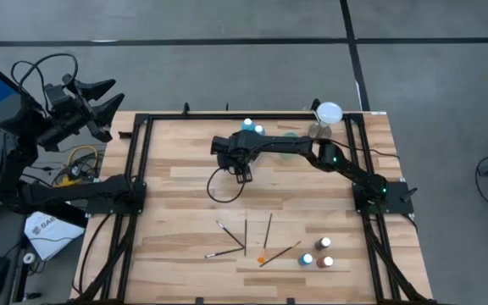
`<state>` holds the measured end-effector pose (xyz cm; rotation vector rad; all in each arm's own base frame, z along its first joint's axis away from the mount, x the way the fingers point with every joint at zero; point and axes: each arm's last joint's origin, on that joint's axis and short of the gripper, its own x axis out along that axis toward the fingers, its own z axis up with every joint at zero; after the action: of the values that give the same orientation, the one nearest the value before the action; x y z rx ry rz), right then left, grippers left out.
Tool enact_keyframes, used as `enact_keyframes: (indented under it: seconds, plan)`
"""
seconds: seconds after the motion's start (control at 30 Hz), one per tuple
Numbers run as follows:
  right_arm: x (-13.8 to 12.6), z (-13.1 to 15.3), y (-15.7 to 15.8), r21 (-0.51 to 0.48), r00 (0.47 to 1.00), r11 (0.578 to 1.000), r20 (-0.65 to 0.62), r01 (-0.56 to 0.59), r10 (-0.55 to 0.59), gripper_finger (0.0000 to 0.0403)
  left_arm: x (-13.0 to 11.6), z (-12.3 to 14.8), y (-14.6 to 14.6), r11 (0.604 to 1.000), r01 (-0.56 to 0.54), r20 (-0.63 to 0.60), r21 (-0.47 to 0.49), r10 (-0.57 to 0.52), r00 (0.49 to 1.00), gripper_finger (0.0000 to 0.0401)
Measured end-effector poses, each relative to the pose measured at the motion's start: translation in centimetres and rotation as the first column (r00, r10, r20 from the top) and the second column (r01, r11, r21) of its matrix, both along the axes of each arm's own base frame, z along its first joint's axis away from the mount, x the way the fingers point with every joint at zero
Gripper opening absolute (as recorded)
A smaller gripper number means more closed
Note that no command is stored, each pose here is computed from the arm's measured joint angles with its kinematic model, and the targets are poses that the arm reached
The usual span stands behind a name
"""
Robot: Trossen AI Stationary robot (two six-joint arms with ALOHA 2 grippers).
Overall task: Pick & Place Paint Supplies
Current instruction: Adjust the small blue paint bottle in the transparent bin
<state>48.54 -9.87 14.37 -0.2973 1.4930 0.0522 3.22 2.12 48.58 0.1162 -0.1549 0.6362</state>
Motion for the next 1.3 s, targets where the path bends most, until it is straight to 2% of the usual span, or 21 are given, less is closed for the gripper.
enact_keyframes:
  seconds: [0.1, 0.3, 0.47, 0.83, 1.07, 1.3]
  plan:
    - [0.4, 0.1, 0.1, -0.031, 1.000, 1.000, 0.030, 0.000, 0.001, 0.0181, 0.0, 0.0, 0.0, 1.000, 0.000, 0.000, 0.001, 0.000, 1.000, 0.0214]
    - [0.3, 0.3, -0.5, -0.004, 0.999, 1.000, 0.043, 0.010, -0.009, 0.0068, 0.0, 0.0, 0.0, 1.000, 0.000, -0.002, 0.002, 0.000, 1.000, 0.0214]
    - [0.3, 0.6, -0.4, 0.005, 0.999, 1.000, 0.047, 0.025, -0.025, 0.0007, 0.0, 0.0, 0.0, 1.000, -0.004, -0.016, 0.023, 0.005, 1.000, 0.0214]
    - [0.9, 3.2, -0.7, 0.006, 0.996, 0.999, 0.084, 0.041, -0.042, 0.0000, 0.0, 0.0, 0.0, 1.000, -0.001, -0.017, 0.024, 0.002, 1.000, 0.0214]
    - [0.2, 3.8, -0.6, 0.008, 0.997, 0.997, 0.029, 0.071, -0.071, 0.0000, 0.0, 0.0, 0.0, 1.000, -0.002, -0.017, 0.024, 0.003, 1.000, 0.0214]
    - [-0.4, 6.1, -0.4, 0.004, 0.994, 0.996, 0.066, 0.086, -0.086, 0.0000, 0.0, 0.0, 0.0, 1.000, -0.003, -0.017, 0.024, 0.003, 1.000, 0.0214]
